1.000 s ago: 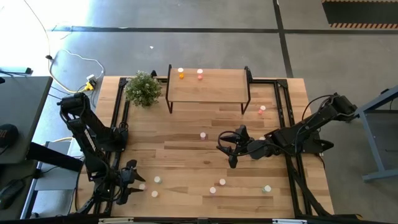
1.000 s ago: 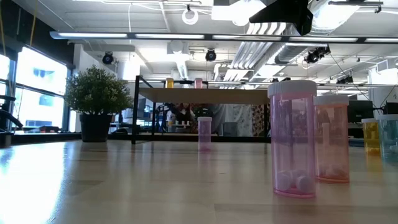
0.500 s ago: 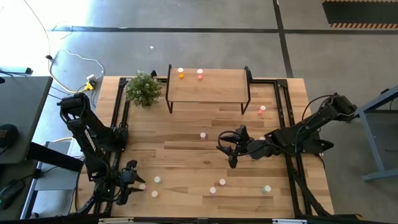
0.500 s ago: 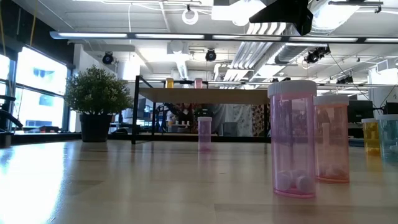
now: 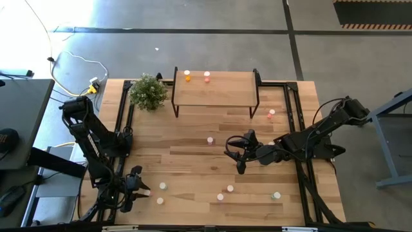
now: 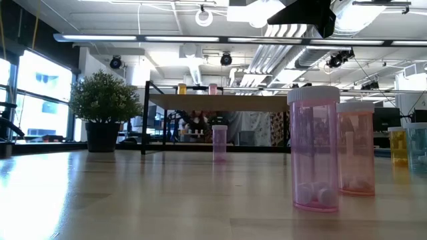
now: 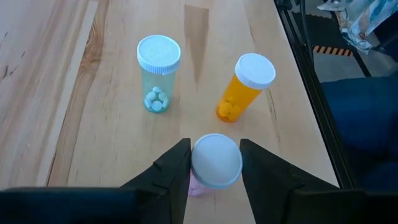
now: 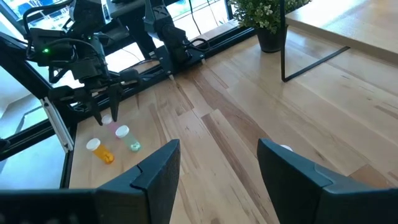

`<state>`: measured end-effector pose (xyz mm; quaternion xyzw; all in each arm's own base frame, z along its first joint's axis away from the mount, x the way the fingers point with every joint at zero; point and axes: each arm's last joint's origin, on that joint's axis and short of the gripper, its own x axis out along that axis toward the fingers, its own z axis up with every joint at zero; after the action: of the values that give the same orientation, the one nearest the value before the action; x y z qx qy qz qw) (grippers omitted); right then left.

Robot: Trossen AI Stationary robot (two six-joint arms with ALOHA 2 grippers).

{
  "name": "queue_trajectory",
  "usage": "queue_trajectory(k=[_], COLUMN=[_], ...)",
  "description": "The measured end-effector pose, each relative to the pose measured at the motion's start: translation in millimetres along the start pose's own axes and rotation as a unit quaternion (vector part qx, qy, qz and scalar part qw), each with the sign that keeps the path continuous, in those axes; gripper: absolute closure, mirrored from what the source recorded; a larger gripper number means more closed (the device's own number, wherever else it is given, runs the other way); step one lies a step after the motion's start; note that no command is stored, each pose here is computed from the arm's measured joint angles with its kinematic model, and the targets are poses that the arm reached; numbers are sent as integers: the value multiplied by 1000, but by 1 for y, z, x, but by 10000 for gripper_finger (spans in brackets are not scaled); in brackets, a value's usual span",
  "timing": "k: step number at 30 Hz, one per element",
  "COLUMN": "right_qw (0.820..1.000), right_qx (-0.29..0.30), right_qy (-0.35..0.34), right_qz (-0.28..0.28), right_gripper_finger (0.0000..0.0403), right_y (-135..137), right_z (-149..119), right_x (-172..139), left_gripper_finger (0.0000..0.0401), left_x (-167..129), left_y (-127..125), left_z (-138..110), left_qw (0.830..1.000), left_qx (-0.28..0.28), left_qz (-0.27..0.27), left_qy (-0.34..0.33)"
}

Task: Pick and place medicine bottles onto shelf by color
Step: Put the bottom left purple pill bottle on the shelf

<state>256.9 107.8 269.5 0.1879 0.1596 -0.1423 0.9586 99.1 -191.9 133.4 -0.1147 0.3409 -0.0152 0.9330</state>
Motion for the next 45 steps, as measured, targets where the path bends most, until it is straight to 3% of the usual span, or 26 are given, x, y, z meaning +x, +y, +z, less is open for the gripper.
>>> queue_trajectory(k=[19, 32, 45], right_qw=[999, 998, 996], right_qx=[13, 7, -57], right_qy=[18, 36, 39], right_qz=[23, 48, 57], right_gripper_finger=[197, 197, 197], right_y=[1, 3, 1], right_z=[-1, -2, -1], right_x=[0, 0, 1], left_gripper_finger=[281, 281, 281], left_x=[-6, -25, -23], left_y=[0, 18, 43], left_z=[7, 48, 93], left_qw=[1000, 997, 992], left_qx=[0, 5, -10], left_qz=[-9, -4, 15], left_qy=[-14, -75, -128])
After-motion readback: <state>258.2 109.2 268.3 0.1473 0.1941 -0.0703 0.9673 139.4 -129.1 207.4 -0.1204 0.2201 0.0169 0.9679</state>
